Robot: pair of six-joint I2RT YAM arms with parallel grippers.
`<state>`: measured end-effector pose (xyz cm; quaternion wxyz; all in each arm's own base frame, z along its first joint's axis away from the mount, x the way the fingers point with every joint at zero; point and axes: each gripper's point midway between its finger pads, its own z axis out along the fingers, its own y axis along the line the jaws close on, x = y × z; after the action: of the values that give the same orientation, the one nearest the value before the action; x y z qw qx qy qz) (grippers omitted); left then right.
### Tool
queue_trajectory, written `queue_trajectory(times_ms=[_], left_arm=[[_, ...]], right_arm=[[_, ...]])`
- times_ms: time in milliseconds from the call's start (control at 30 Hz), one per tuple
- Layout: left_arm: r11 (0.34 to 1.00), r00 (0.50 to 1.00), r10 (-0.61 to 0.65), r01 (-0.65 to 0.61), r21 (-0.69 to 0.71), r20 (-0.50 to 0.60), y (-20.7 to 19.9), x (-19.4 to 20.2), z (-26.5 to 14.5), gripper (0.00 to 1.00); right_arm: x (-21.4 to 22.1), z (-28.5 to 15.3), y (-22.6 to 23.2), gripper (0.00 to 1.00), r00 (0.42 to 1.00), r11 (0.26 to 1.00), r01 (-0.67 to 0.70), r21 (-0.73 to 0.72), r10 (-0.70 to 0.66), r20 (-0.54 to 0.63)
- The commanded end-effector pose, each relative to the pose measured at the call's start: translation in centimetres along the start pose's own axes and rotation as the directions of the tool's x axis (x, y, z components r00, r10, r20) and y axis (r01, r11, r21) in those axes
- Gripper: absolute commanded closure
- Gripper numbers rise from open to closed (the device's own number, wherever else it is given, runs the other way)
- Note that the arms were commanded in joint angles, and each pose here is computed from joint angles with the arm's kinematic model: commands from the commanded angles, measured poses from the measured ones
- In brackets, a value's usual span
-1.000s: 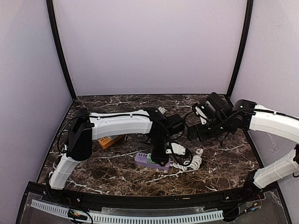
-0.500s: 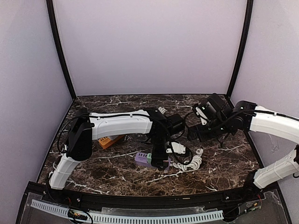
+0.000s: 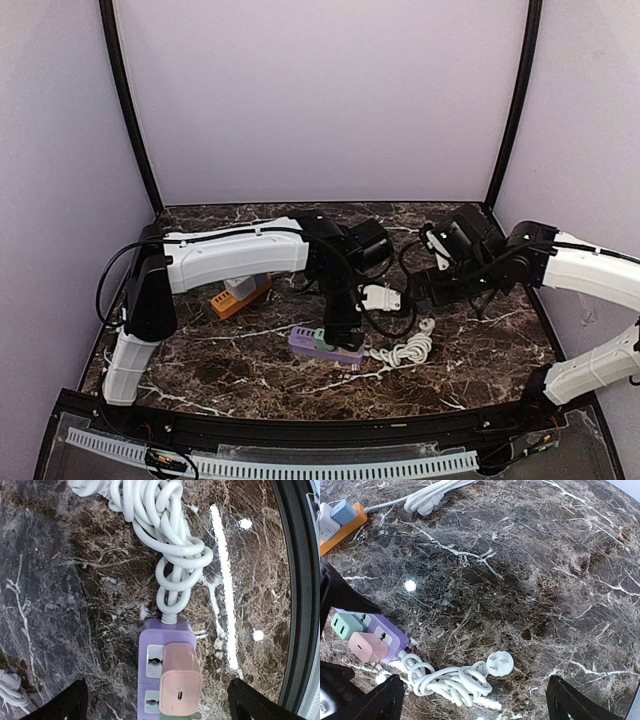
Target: Insert the plug
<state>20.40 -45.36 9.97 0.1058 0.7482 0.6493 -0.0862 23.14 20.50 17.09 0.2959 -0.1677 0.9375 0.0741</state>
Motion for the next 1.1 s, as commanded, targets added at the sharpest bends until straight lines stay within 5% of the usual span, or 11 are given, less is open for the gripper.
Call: queue_trajectory(times_ms=[0,333,633,1067], left_arm=[[0.997,0.996,-0.017,0.024,-0.068,0.093,0.2,-1.5,-4.9,0.01],[0.951,0.964,-0.021,0.101,-0.291,0.265,2.0,-2.1,-13.4,0.01],[0.817,0.958,-0.038,0.193,-0.544,0.283,3.7,2.1,-19.2,0.01],[0.571,0.895,-0.181,0.432,-0.698,0.407,4.2,8.7,-25.7,0.01]], right_arm=[[-0.4,-0.3,-0.5,0.02,0.999,0.999,-0.038,0.011,0.037,0.039],[-1.0,-0.9,-0.7,0.01,0.996,0.999,-0.050,0.011,0.049,0.068],[-3.4,-2.2,-0.4,0.01,0.990,0.998,-0.059,0.005,0.057,0.130],[-4.7,-3.2,0.1,0.01,0.984,0.997,-0.077,-0.022,0.080,0.159]])
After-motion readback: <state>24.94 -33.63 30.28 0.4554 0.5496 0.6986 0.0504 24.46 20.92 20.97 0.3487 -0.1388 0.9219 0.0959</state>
